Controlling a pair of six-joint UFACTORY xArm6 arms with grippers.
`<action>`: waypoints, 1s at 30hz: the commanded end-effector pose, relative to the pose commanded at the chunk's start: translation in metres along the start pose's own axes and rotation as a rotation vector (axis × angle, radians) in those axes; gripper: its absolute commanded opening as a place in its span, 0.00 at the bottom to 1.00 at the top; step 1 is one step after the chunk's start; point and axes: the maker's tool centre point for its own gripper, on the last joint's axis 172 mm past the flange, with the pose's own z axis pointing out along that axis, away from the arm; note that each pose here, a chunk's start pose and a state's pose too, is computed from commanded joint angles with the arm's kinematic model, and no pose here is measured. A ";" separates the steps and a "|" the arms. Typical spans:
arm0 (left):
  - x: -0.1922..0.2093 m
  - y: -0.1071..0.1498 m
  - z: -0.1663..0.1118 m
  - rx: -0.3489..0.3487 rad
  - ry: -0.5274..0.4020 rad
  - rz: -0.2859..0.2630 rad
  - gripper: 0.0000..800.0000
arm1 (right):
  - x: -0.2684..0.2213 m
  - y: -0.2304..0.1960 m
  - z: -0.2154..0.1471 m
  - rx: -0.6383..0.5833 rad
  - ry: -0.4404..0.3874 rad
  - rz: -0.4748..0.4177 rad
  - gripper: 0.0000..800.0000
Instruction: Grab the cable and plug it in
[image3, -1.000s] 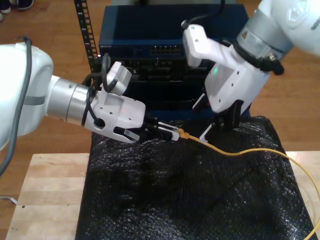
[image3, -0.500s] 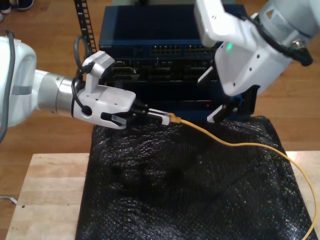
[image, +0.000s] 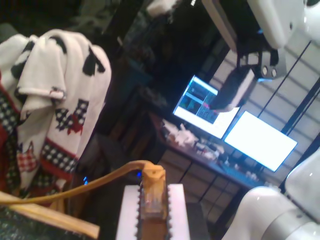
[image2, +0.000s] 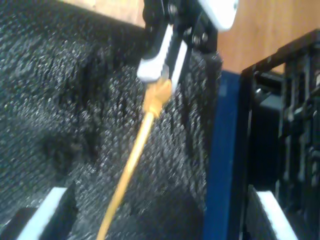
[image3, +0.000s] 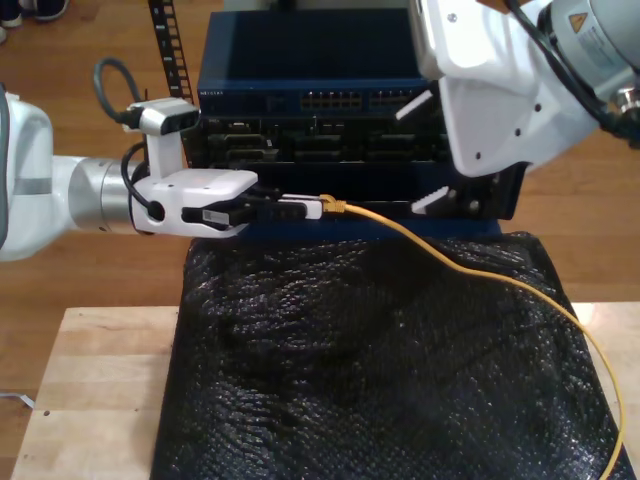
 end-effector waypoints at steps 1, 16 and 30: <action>0.001 -0.001 -0.003 -0.004 0.015 -0.006 0.00 | 0.005 0.000 0.001 -0.011 0.006 -0.026 1.00; 0.028 0.024 -0.009 -0.181 0.144 -0.036 0.00 | 0.053 -0.019 -0.002 -0.079 0.068 -0.225 0.99; 0.035 0.050 -0.009 -0.285 0.150 -0.044 0.00 | 0.082 -0.018 -0.002 -0.141 0.105 -0.318 0.99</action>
